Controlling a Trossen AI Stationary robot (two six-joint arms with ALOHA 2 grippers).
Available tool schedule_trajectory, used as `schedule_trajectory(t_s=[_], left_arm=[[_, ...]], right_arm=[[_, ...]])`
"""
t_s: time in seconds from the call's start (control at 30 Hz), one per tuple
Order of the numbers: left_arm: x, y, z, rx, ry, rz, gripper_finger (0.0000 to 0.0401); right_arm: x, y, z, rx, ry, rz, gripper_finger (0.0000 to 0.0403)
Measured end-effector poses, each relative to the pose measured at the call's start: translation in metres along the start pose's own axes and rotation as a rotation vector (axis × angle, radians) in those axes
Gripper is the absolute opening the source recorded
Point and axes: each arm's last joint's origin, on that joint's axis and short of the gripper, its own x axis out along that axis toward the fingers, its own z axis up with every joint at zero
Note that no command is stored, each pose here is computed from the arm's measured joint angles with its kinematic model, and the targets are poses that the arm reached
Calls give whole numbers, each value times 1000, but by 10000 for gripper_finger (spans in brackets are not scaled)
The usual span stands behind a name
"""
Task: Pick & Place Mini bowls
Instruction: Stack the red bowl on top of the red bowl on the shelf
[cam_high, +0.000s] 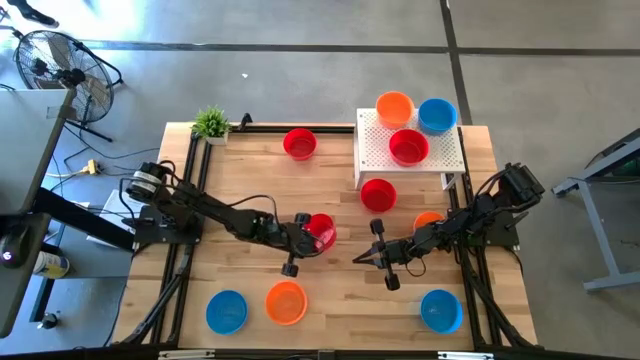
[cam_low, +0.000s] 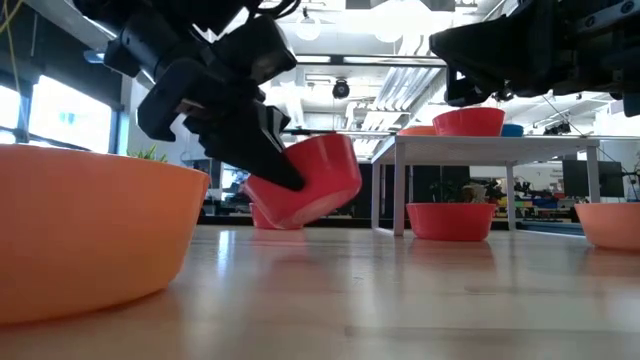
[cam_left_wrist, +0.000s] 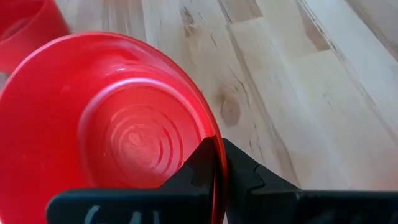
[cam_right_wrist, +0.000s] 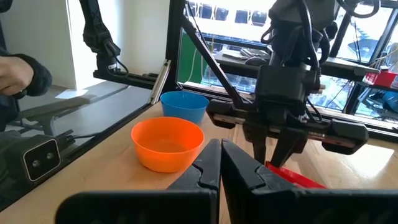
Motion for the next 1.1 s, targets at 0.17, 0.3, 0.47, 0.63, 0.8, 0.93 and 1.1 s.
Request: schedule_trajectory(t_s=[0.17,0.3,0.47,0.63,0.8,0.93,1.1], left_arm=[[0,0,-1,1,8,-1,10],[0,0,-2,2,19,-6,10],[0,-1,-2,2,15,-39,10],[0,-1,-2,3,18,-40,10],[0,-1,-3,4,23,-41,10],[0,-2,-2,4,22,-50,18],[0,-2,-2,5,22,-49,68]], right_arm=[[0,0,0,0,0,0,0],[0,0,0,0,0,0,0],[0,0,0,0,0,0,0],[0,0,0,0,0,0,0],[0,0,0,0,1,0,0],[0,0,0,-1,1,0,0],[0,0,0,-5,2,0,0]])
